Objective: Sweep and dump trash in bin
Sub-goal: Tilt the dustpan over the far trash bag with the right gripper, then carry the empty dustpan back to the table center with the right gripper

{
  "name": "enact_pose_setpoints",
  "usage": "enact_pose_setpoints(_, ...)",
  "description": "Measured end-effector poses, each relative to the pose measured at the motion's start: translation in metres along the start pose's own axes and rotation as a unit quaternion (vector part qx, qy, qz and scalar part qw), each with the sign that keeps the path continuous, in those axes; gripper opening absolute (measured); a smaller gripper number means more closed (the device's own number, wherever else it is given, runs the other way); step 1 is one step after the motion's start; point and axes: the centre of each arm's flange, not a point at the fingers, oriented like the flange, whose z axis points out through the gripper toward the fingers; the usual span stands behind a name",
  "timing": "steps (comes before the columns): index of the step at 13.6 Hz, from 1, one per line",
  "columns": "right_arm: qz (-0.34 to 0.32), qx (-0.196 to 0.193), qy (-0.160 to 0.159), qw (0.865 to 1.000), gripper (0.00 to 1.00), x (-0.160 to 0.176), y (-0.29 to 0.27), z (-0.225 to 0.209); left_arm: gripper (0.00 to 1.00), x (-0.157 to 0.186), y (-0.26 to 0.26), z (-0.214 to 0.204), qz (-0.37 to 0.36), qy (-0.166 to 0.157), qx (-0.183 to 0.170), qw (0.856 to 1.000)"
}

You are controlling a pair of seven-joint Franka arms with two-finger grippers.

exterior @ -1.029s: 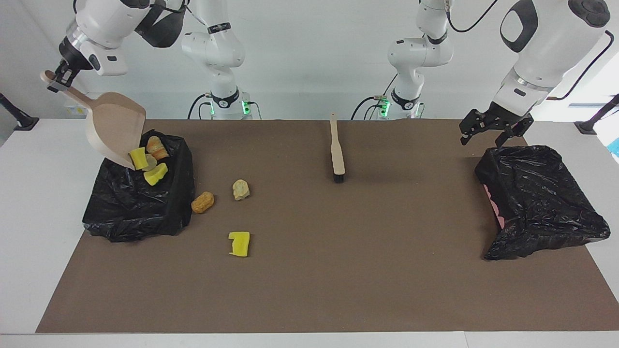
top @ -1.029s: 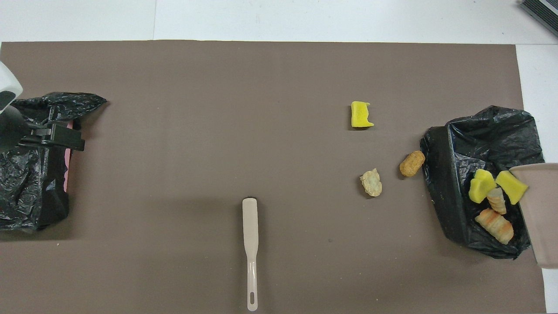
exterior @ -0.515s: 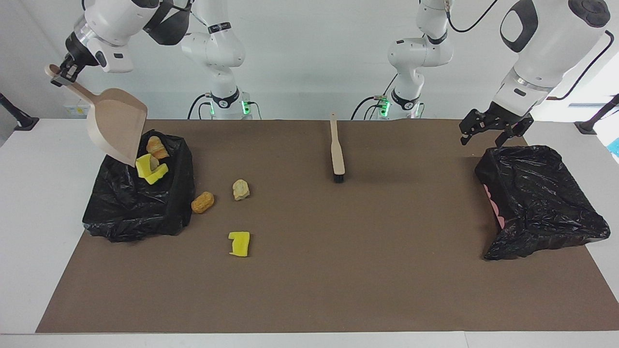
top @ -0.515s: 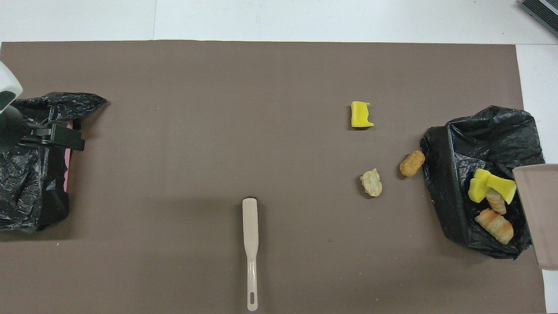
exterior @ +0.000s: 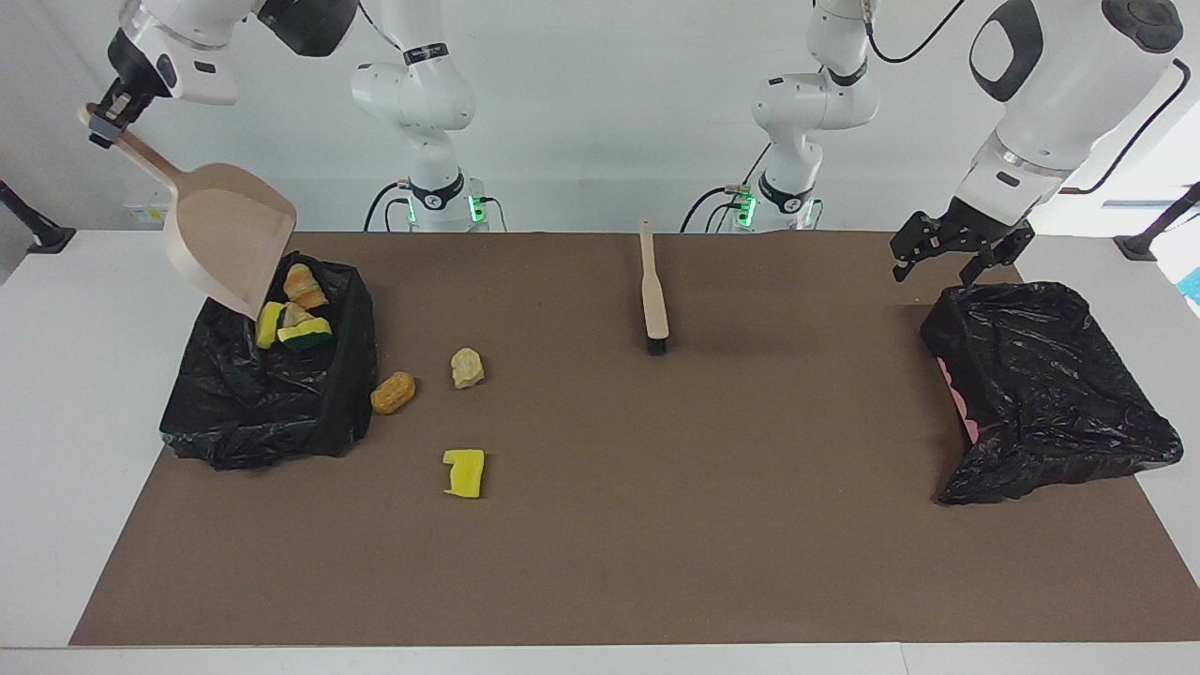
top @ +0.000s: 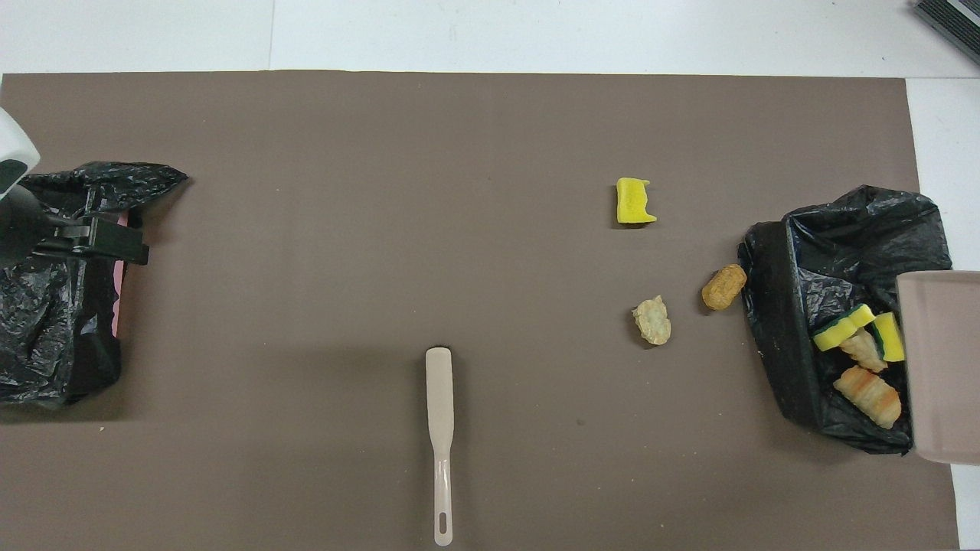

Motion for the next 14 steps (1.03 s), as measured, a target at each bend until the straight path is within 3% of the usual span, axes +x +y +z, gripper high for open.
enact_pose_setpoints(3, 0.067, 0.0, 0.068, 0.995, 0.33, 0.016, 0.003, -0.001, 1.0, 0.0, 0.0, 0.0, 0.0, 0.0, 0.0, 1.0)
enact_pose_setpoints(7, 0.163, 0.021, 0.141, 0.976, 0.33, 0.058, 0.016, -0.012, 1.0, 0.0, 0.0, 0.0, 0.0, 0.0, 0.0, 1.0)
enact_pose_setpoints(10, 0.245, 0.052, 0.185, 0.95, 0.33, 0.103, 0.033, -0.021, 1.0, 0.0, 0.0, 0.0, 0.0, 0.0, 0.0, 1.0)
enact_pose_setpoints(14, 0.351, 0.094, 0.229, 0.903, 0.33, 0.163, 0.071, -0.044, 1.0, 0.0, 0.0, 0.0, 0.0, 0.0, 0.0, 1.0)
